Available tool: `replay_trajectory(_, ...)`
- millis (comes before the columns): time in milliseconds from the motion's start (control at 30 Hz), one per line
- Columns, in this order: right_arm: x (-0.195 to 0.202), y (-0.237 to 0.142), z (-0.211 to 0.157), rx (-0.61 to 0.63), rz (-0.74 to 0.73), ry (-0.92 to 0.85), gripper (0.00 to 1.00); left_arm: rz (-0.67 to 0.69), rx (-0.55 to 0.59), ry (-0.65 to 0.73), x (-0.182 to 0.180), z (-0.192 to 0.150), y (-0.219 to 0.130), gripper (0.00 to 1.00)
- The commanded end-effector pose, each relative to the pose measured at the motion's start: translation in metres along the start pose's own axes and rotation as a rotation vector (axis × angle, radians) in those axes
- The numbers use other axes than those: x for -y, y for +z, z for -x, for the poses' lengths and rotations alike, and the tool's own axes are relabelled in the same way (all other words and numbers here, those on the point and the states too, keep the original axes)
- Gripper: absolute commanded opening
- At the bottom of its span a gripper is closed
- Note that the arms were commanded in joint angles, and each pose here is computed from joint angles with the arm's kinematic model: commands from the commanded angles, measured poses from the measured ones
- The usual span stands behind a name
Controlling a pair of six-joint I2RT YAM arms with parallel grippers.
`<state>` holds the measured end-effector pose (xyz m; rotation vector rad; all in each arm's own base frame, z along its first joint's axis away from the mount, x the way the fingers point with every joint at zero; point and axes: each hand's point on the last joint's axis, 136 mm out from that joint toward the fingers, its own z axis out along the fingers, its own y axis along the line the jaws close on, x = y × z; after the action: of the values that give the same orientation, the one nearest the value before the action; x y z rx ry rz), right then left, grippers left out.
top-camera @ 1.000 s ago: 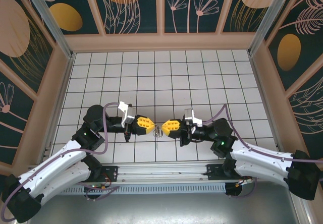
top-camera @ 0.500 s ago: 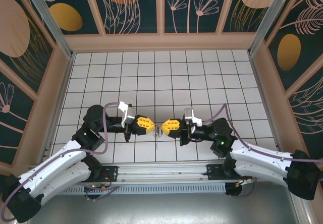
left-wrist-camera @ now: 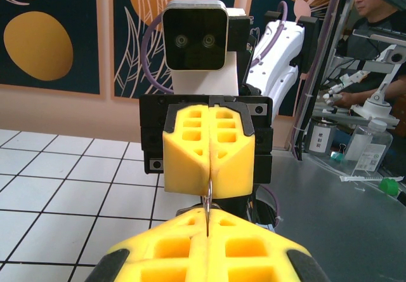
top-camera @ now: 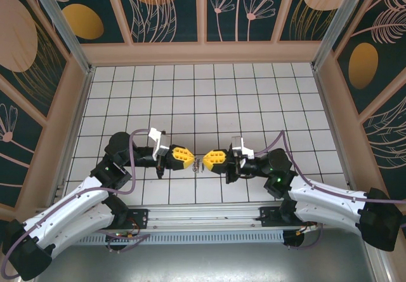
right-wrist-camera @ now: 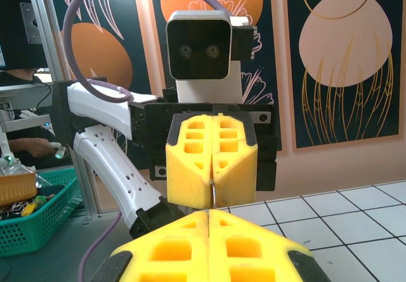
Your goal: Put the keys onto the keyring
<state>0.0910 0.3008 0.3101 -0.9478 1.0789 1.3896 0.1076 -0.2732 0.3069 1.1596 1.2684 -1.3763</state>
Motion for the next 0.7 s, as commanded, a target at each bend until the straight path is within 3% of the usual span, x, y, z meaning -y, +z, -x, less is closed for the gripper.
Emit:
replay_trajectory(0, -0.0023, 0.0013, 0.0149, 0.045, 0.016, -0.017, 0.00, -0.022, 0.023, 0.047, 0.0062, 0.0116, 0.0002, 0.00)
replay_trajectory(667, 0.0001, 0.0030, 0.0153, 0.049, 0.013, -0.021, 0.00, -0.025, 0.026, 0.050, 0.0069, 0.0128, 0.0003, 0.00)
